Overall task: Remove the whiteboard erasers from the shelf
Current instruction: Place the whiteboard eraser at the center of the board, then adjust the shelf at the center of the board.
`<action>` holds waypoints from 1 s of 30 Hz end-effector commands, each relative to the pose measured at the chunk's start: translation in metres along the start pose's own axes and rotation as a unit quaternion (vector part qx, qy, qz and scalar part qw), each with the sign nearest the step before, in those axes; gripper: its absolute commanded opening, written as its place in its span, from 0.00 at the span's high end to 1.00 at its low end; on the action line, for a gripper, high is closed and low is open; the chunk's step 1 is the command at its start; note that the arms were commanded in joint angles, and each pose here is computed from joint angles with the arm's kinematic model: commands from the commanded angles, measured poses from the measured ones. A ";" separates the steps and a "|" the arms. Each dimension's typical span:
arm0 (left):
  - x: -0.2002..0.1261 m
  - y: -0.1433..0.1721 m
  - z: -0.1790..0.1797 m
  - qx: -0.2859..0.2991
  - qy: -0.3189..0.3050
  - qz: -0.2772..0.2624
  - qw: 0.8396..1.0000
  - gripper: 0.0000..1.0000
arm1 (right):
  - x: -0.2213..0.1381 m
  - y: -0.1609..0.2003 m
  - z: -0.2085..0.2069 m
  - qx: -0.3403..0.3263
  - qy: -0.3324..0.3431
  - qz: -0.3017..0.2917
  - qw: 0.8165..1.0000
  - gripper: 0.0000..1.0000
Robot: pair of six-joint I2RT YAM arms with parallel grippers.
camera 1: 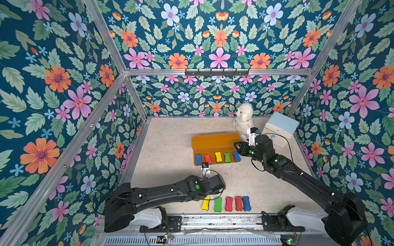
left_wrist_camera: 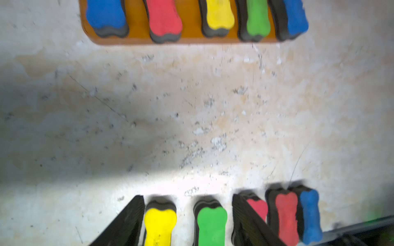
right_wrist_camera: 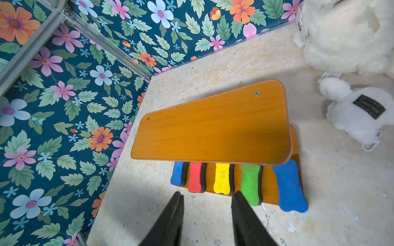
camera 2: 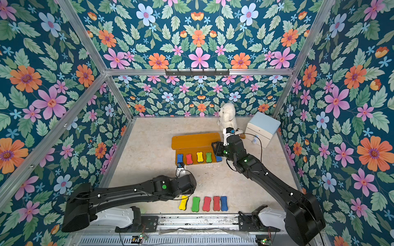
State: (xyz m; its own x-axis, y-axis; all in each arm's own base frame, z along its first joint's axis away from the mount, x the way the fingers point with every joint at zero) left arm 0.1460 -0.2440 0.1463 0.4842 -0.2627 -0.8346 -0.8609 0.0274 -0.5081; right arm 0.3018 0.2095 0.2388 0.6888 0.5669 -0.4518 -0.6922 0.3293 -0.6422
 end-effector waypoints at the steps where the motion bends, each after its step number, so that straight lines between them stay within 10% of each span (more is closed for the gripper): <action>1: -0.006 -0.035 0.003 0.018 0.040 -0.011 0.999 0.30 | 0.004 -0.002 -0.003 -0.025 0.023 0.007 0.999 0.57; 13: 0.011 -0.190 0.082 -0.030 0.048 -0.067 0.996 0.27 | 0.030 -0.045 -0.030 -0.023 0.067 0.017 0.997 0.51; 30: 0.058 -0.212 0.106 -0.062 0.098 -0.037 0.993 0.32 | 0.085 -0.054 -0.058 0.015 0.066 0.085 0.994 0.41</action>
State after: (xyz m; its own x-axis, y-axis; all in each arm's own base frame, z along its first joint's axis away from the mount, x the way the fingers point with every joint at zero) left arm 0.3719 -0.1604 0.1826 0.5203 -0.4193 -0.7439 -0.8450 -0.1271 -0.5194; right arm 0.4101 0.1903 0.2036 0.6110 0.4845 -0.6260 -0.7854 0.2723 -0.5559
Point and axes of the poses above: each gripper's point midway between its finger pads, its own x axis out along the fingers, its own z axis along the line the jaws close on, y = z × x, the point moved 4 cm from there along -x, back along the fingers, and after that the axes turned 5 degrees about x, right-handed, at the moved point
